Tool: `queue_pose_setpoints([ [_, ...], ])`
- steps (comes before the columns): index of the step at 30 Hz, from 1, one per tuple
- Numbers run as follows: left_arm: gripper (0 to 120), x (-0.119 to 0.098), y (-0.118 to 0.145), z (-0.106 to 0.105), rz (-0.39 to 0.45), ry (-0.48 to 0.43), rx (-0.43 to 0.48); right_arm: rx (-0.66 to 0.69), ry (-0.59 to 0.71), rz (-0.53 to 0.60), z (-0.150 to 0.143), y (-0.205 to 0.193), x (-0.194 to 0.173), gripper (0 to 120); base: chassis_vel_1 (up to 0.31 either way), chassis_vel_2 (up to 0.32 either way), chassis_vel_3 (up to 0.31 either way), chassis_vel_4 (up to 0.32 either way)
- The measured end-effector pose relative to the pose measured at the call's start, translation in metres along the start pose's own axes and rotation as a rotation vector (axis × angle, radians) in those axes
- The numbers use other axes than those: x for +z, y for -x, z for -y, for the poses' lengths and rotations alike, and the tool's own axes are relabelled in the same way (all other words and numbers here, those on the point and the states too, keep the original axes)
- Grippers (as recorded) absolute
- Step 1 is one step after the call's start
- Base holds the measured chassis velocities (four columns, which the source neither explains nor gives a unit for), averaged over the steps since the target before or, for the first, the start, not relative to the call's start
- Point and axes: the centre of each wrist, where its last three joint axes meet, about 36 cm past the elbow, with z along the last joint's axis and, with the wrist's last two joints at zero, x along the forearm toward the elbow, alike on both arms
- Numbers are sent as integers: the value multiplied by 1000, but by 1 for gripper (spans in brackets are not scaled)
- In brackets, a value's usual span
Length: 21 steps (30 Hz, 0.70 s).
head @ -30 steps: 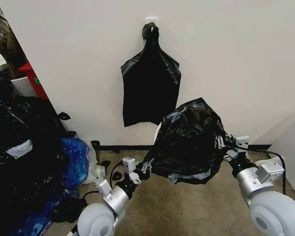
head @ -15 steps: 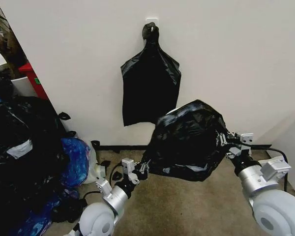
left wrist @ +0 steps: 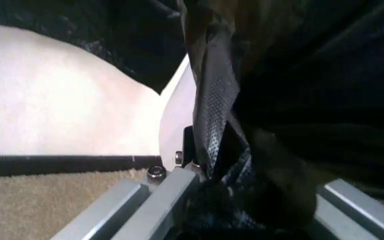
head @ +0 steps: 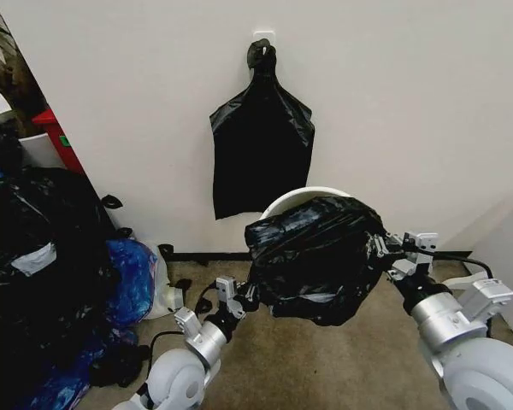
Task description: Place the garbage bag over the trash bin.
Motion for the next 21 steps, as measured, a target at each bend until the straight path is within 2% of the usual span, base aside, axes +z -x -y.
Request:
queue_pose_setpoints([
  [5,0,1,-5,2,17,45,5,-2,-8,8,1,1,-1,5,0,0,0,0],
  [7,0,0,-13,3,27,89,16,-3,-26,24,4,1,-5,5,0,0,0,0],
  [11,18,-3,-25,-1,25,174,39,-12,-100,65,16,6,-7,5,0,0,0,0],
  [12,18,-3,-25,-1,25,174,39,-12,-100,65,16,6,-7,5,0,0,0,0],
  [17,39,-12,-28,-6,60,219,45,-13,-225,109,44,16,4,5,0,0,0,0],
  [21,52,-17,-27,-7,72,218,44,4,-264,107,61,23,14,5,0,0,0,0],
])
